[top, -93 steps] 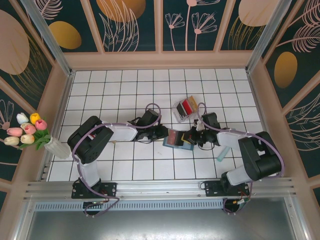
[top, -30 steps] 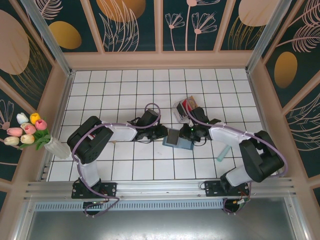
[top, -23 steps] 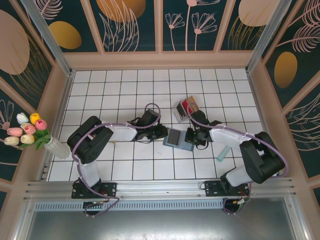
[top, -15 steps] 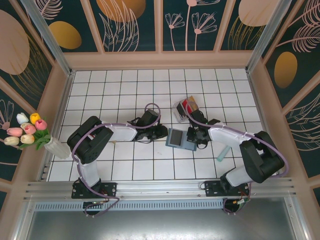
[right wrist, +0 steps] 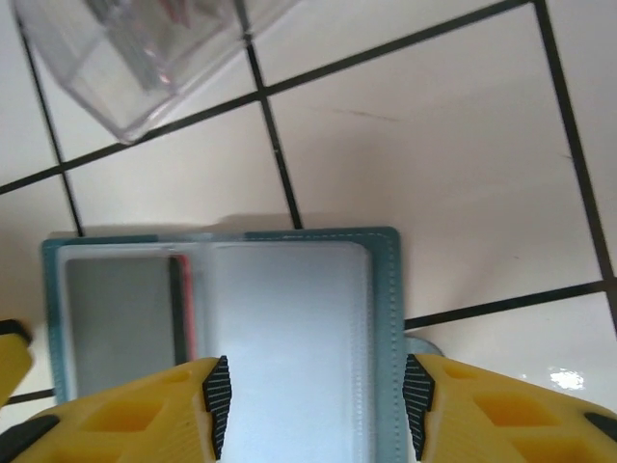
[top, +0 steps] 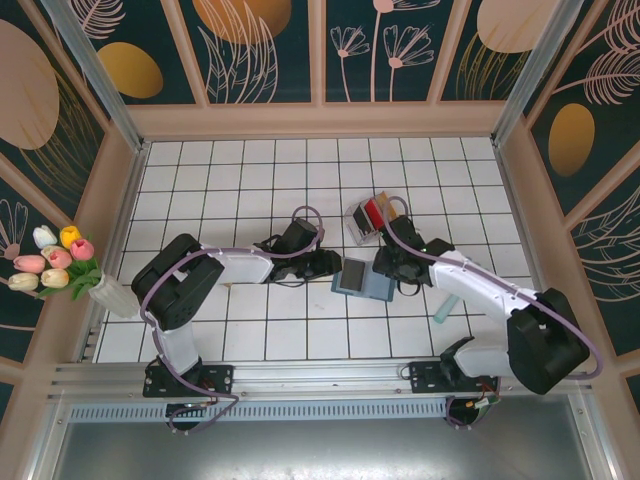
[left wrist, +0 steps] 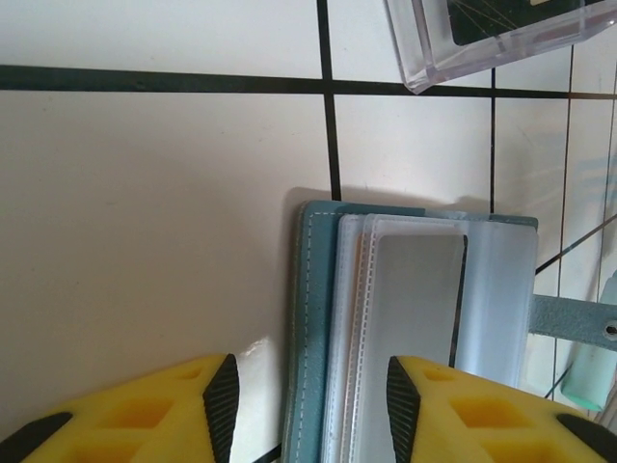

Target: Put the credit cards into the card holder

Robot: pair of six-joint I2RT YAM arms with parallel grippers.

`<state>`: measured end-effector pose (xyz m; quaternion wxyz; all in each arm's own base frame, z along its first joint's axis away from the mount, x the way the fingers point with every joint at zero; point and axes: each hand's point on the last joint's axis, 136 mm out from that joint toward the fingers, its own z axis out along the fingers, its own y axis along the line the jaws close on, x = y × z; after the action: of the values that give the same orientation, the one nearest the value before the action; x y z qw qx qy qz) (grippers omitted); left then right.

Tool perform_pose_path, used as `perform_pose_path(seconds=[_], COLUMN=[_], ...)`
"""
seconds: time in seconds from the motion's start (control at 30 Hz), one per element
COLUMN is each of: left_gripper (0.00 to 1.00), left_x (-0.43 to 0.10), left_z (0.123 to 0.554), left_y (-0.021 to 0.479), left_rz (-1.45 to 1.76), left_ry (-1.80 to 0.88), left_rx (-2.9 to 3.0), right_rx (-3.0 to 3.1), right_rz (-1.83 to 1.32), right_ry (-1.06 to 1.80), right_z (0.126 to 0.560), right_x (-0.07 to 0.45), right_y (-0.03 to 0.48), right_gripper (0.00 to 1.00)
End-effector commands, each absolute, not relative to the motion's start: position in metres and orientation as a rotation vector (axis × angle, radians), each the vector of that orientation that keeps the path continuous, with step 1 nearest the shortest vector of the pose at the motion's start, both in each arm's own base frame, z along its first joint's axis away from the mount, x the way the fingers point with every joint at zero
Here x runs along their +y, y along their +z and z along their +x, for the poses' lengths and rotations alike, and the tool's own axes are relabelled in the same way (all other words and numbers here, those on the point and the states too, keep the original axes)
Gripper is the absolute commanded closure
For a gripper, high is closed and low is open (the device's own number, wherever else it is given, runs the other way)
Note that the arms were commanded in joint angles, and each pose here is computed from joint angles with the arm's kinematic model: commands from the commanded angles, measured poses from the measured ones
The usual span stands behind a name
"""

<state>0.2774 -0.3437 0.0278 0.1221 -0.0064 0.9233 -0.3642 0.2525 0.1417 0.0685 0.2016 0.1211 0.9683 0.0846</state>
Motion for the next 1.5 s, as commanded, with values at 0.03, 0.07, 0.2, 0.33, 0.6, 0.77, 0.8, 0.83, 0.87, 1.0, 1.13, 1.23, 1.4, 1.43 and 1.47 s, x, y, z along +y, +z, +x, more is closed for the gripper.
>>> perform_pose_path(seconds=[0.03,0.07,0.2,0.33,0.6,0.77,0.8,0.83,0.87,1.0,1.13,1.23,1.4,1.43,1.47], left_gripper=[0.50,0.50,0.49,0.50,0.48,0.48,0.48,0.48,0.49,0.53,0.59,0.64,0.79,0.81,0.85], left_x=[-0.352,-0.353,-0.358,-0.363,-0.352,-0.354,-0.355,-0.357,-0.360,-0.372,-0.376,-0.382,-0.385,-0.384,-0.382], left_z=[0.274,0.273,0.272,0.268,0.281,0.288,0.288,0.287,0.286,0.280,0.278,0.276,0.275,0.277,0.278], left_y=[0.033,0.032,0.034,0.030,0.028,0.023,0.022,0.020,0.020,0.030,0.049,0.066,0.082,0.083,0.083], left_rz=[0.037,0.042,0.071,0.087,0.025,0.030,0.031,0.043,0.057,0.099,0.112,0.144,0.178,0.177,0.178], left_ry=[-1.102,-1.108,-1.129,-1.148,-1.011,-0.967,-0.968,-0.974,-0.999,-1.106,-1.181,-1.243,-1.264,-1.236,-1.209], left_rx=[2.700,2.703,2.709,2.731,2.712,2.723,2.727,2.731,2.735,2.719,2.680,2.642,2.624,2.632,2.640], right_rx=[2.768,2.780,2.818,2.838,2.865,2.865,2.866,2.867,2.870,2.879,2.880,2.877,2.855,2.845,2.850], right_rz=[0.380,0.386,0.363,0.356,0.349,0.346,0.344,0.342,0.338,0.331,0.328,0.322,0.308,0.305,0.297], right_ry=[0.145,0.134,0.157,0.174,0.121,0.111,0.114,0.115,0.126,0.170,0.175,0.195,0.268,0.277,0.312], right_z=[0.243,0.243,0.242,0.241,0.239,0.238,0.237,0.237,0.237,0.236,0.237,0.238,0.242,0.244,0.244], right_x=[0.132,0.132,0.138,0.141,0.136,0.134,0.134,0.134,0.136,0.141,0.142,0.145,0.154,0.155,0.159], right_y=[0.051,0.045,0.030,0.019,0.006,0.003,0.003,0.002,0.001,-0.002,-0.004,-0.003,0.003,0.004,0.006], right_gripper=[0.44,0.44,0.44,0.48,0.58,0.66,0.68,0.69,0.71,0.74,0.74,0.74,0.75,0.74,0.74])
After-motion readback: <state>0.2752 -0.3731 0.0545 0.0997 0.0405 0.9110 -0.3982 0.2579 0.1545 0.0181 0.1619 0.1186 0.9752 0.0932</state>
